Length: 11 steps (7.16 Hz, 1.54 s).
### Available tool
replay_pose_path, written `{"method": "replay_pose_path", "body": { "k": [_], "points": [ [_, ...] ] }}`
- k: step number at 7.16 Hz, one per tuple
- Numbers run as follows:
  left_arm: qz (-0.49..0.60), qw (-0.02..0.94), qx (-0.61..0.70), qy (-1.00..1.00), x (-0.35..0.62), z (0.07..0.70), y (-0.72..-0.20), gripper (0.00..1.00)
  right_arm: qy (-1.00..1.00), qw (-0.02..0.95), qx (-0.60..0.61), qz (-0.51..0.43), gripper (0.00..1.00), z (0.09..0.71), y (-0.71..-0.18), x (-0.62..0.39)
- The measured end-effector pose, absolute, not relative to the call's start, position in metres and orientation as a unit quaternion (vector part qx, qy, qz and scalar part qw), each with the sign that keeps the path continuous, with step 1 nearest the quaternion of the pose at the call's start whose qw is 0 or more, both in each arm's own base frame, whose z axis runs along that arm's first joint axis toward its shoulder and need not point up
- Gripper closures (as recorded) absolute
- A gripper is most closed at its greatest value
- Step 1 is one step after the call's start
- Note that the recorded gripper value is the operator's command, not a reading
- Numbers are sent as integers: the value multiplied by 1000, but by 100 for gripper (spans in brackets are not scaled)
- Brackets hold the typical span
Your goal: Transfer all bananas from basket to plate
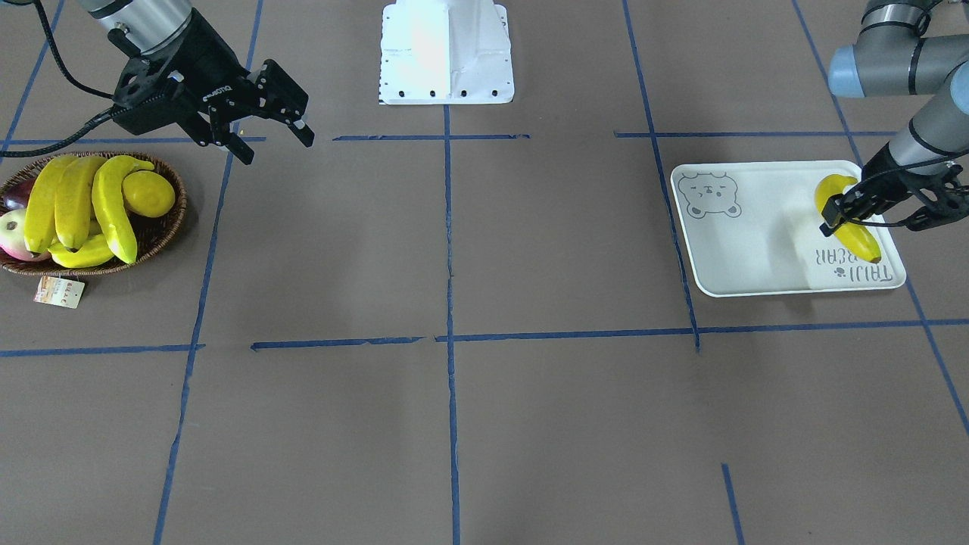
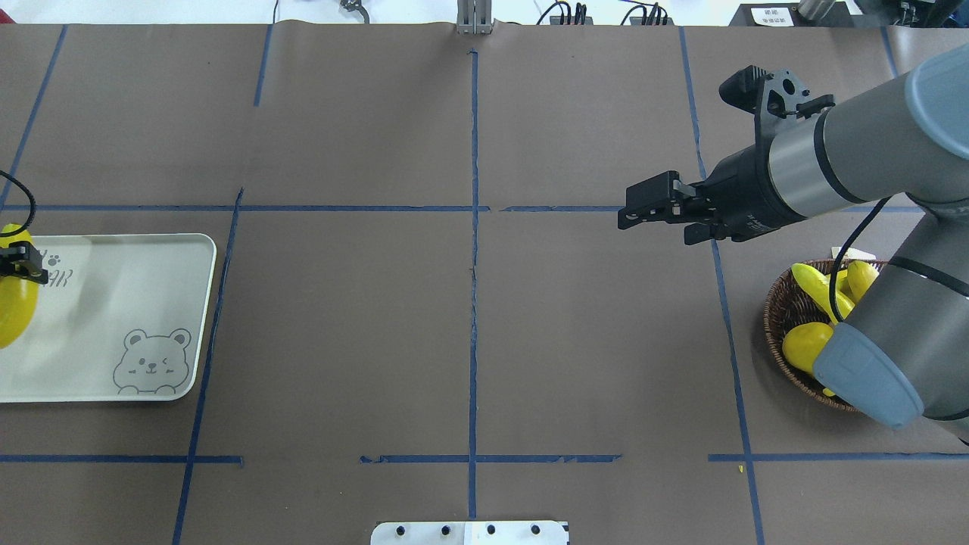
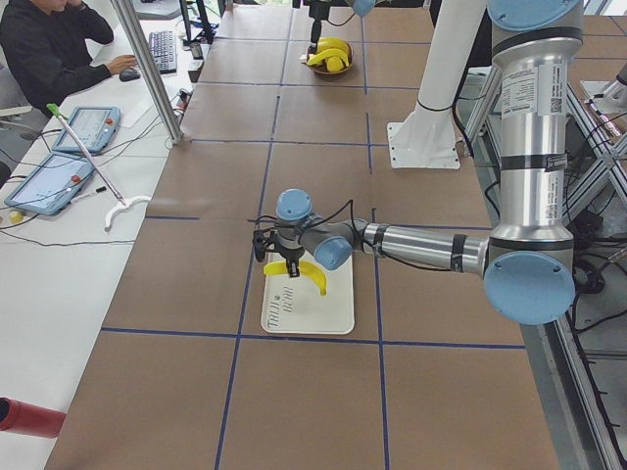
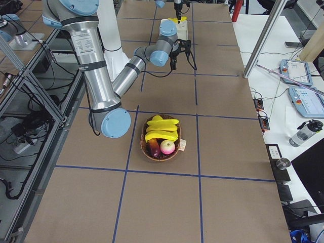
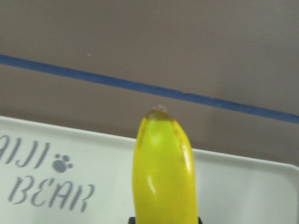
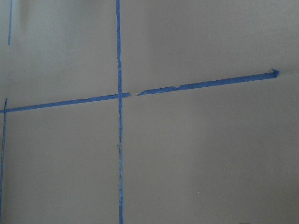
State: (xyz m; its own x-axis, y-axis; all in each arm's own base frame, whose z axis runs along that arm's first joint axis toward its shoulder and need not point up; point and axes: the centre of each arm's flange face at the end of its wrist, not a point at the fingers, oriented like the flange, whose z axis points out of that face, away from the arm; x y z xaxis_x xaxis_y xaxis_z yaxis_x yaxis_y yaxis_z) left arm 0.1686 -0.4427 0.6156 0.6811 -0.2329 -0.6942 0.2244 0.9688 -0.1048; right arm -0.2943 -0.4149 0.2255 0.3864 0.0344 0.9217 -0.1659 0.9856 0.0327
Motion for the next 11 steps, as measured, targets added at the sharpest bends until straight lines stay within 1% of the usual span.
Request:
{"method": "replay_pose_path", "body": {
  "k": [1, 2, 3, 6, 8, 9, 11],
  "points": [
    [-128, 920, -11, 370, 166, 627, -438, 95, -548, 832, 59, 62, 1, 230, -415, -294],
    [-131, 922, -15, 364, 165, 636, -436, 52, -545, 834, 58, 64, 1, 234, -415, -293],
    [-132, 924, -17, 359, 164, 645, -435, 1, -542, 836, 58, 66, 1, 238, -415, -292],
    [-97, 929, -1, 357, 163, 647, -435, 1, -537, 839, 58, 70, 0, 246, -417, -288],
    [-80, 926, 14, 370, 165, 627, -440, 0, -523, 848, 64, 65, 0, 267, -422, -272],
    [-75, 924, 22, 375, 166, 616, -443, 0, -510, 856, 72, 50, 0, 285, -423, -261],
    [-66, 918, 38, 389, 168, 590, -447, 0, -463, 881, 96, -5, 0, 349, -416, -221]
  ]
}}
